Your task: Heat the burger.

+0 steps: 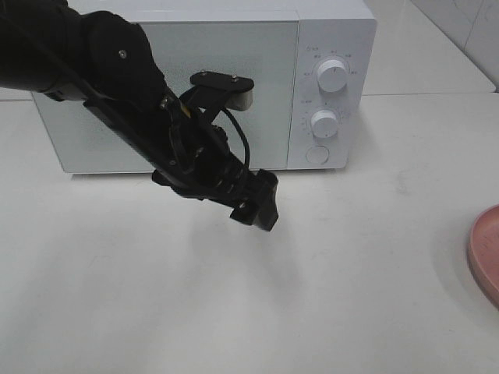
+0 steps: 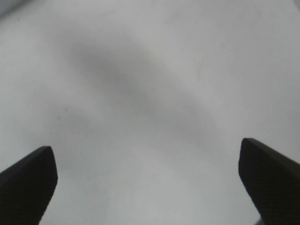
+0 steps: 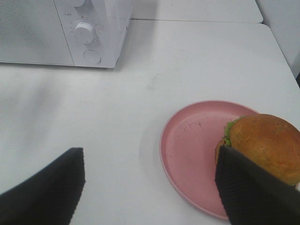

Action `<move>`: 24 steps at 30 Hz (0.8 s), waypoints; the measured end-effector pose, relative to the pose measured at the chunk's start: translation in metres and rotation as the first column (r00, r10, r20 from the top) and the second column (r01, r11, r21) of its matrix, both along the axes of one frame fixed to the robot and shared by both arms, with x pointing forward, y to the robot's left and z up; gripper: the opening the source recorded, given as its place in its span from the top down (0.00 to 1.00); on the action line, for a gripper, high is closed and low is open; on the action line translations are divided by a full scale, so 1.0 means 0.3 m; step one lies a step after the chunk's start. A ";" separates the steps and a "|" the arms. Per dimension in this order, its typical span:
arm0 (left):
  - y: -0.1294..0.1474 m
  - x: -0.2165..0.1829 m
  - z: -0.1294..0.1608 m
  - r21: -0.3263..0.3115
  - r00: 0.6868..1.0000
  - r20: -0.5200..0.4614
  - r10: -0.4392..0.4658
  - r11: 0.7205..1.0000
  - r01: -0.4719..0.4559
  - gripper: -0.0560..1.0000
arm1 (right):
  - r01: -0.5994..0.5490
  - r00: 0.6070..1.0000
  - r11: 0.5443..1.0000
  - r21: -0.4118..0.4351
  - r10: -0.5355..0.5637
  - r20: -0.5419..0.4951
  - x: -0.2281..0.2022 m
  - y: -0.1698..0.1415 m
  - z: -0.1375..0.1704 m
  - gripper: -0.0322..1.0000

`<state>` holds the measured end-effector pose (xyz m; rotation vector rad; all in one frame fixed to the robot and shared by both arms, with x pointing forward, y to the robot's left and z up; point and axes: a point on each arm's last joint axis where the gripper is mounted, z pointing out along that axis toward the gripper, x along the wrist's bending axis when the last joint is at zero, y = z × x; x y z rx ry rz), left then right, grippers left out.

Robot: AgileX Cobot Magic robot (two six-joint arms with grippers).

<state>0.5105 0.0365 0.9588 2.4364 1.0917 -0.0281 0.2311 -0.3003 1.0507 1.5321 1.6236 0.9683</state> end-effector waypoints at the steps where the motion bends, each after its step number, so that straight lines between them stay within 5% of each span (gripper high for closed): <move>1: 0.008 -0.010 0.007 0.020 1.000 -0.016 -0.018 1.000 0.019 0.02 | 0.000 1.000 1.000 0.000 0.000 0.000 0.000 0.000 0.000 0.24; 8: 0.065 -0.073 0.034 0.143 0.979 -0.195 -0.052 0.986 0.081 0.02 | 0.000 1.000 1.000 0.000 0.000 0.000 0.000 0.000 0.000 0.24; 19: 0.312 -0.022 0.183 0.183 0.937 -0.300 0.179 0.975 -0.128 0.02 | 0.000 1.000 1.000 0.000 0.000 0.000 0.000 0.000 0.000 0.24; 22: 0.411 -0.003 0.232 0.189 0.920 -0.289 0.265 0.958 -0.216 0.02 | 0.000 1.000 1.000 0.000 0.000 0.000 0.000 0.000 0.000 0.24; 24: 0.534 0.007 0.299 0.197 0.898 -0.230 0.375 0.922 -0.334 0.02 | 0.000 1.000 1.000 0.000 0.000 0.000 0.000 0.000 0.000 0.24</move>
